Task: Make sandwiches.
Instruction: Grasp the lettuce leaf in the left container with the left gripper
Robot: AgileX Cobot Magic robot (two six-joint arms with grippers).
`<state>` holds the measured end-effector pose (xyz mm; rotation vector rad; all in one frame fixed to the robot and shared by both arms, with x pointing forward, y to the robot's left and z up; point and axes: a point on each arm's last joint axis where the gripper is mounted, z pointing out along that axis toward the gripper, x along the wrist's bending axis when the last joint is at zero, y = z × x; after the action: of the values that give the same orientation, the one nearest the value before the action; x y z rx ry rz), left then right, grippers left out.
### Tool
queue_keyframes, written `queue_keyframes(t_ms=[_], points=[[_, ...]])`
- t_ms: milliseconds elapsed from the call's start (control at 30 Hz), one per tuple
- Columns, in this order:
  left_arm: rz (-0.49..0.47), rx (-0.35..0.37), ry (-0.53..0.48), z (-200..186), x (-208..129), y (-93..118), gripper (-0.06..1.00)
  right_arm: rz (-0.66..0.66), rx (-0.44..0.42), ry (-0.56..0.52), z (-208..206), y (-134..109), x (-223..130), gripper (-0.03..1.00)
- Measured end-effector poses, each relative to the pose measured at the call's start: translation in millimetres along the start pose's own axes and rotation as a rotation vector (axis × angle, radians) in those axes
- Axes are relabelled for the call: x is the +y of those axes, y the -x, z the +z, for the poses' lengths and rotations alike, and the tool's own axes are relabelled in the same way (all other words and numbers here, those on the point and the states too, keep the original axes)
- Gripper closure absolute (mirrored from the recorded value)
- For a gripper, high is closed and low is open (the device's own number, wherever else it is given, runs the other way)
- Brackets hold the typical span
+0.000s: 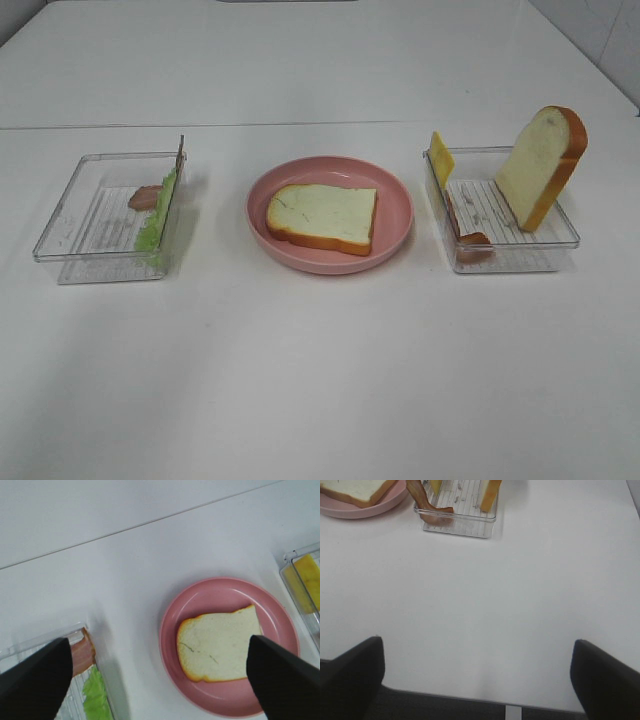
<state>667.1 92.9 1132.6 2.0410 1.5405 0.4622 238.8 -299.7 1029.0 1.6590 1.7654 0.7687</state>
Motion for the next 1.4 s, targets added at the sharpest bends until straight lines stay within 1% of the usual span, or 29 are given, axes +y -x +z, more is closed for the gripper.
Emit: queue_keyframes(t_ms=[33,100,133,167,200,233,267,300,367,400,433,533,800,967,1033,1067,1100,1133,1200,1233,1333,1400], points=[[0.000,0.000,0.000,0.0,0.0,0.0,0.08,0.000,0.000,0.000,0.0,0.0,0.0,-0.01],[-0.005,0.016,-0.030,-8.3,-7.3,-12.4,0.08,0.000,0.000,0.000,0.0,0.0,0.0,-0.01],[-0.005,0.016,-0.030,-8.3,-7.3,-12.4,0.08,0.000,0.000,0.000,0.0,0.0,0.0,-0.01],[-0.013,0.032,-0.064,-9.1,-14.8,-22.3,0.08,0.000,0.000,0.000,0.0,0.0,0.0,-0.01],[-0.013,0.032,-0.064,-9.1,-14.8,-22.3,0.08,0.000,0.000,0.000,0.0,0.0,0.0,-0.01],[-0.022,0.043,-0.084,-9.3,-19.4,-29.3,0.08,0.000,0.000,0.000,0.0,0.0,0.0,-0.01],[-0.039,0.061,-0.127,-8.1,-29.4,-40.3,0.08,0.000,0.000,0.000,0.0,0.0,0.0,-0.01],[-0.039,0.061,-0.127,-8.1,-29.4,-40.3,0.08,0.000,0.000,0.000,0.0,0.0,0.0,-0.01],[-0.063,0.086,-0.170,-10.7,-41.7,-55.7,0.08,0.000,0.000,0.000,0.0,0.0,0.0,-0.01],[-0.063,0.086,-0.170,-10.7,-41.7,-55.7,0.08,0.000,0.000,0.000,0.0,0.0,0.0,-0.01],[-0.068,0.095,-0.187,-15.5,-48.2,-62.2,0.08,0.000,0.000,0.000,0.0,0.0,0.0,-0.01],[-0.076,0.105,-0.210,-20.9,-56.6,-69.0,0.08,0.000,0.000,0.000,0.0,0.0,0.0,-0.01],[-0.072,0.106,-0.224,-26.6,-63.5,-69.7,0.08,0.000,0.000,0.000,0.0,0.0,0.0,-0.01],[-0.088,0.076,-0.249,-16.4,-65.5,-66.8,0.08,0.000,0.000,0.000,0.0,0.0,0.0,-0.01],[-0.105,0.048,-0.279,-4.2,-68.1,-64.1,0.08,0.000,0.000,0.000,0.0,0.0,0.0,-0.01],[-0.105,0.048,-0.279,-4.2,-68.1,-64.1,0.08,0.000,0.000,0.000,0.0,0.0,0.0,-0.01],[-0.108,0.044,-0.302,5.6,-70.3,-63.8,0.08,0.000,0.000,0.000,0.0,0.0,0.0,-0.01],[-0.110,0.043,-0.326,16.2,-72.9,-63.8,0.08,0.000,0.000,0.000,0.0,0.0,0.0,-0.01],[-0.110,0.044,-0.341,22.9,-74.7,-64.1,0.08,0.000,0.000,0.000,0.0,0.0,0.0,-0.01],[-0.110,0.048,-0.372,36.9,-78.7,-64.5,0.08,0.000,0.000,0.000,0.0,0.0,0.0,-0.01],[-0.111,0.049,-0.388,43.9,-80.9,-64.8,0.08,0.000,0.000,0.000,0.0,0.0,0.0,-0.01],[-0.112,0.055,-0.442,68.0,-89.5,-65.7,0.08,0.000,0.000,0.000,0.0,0.0,0.0,-0.01]])
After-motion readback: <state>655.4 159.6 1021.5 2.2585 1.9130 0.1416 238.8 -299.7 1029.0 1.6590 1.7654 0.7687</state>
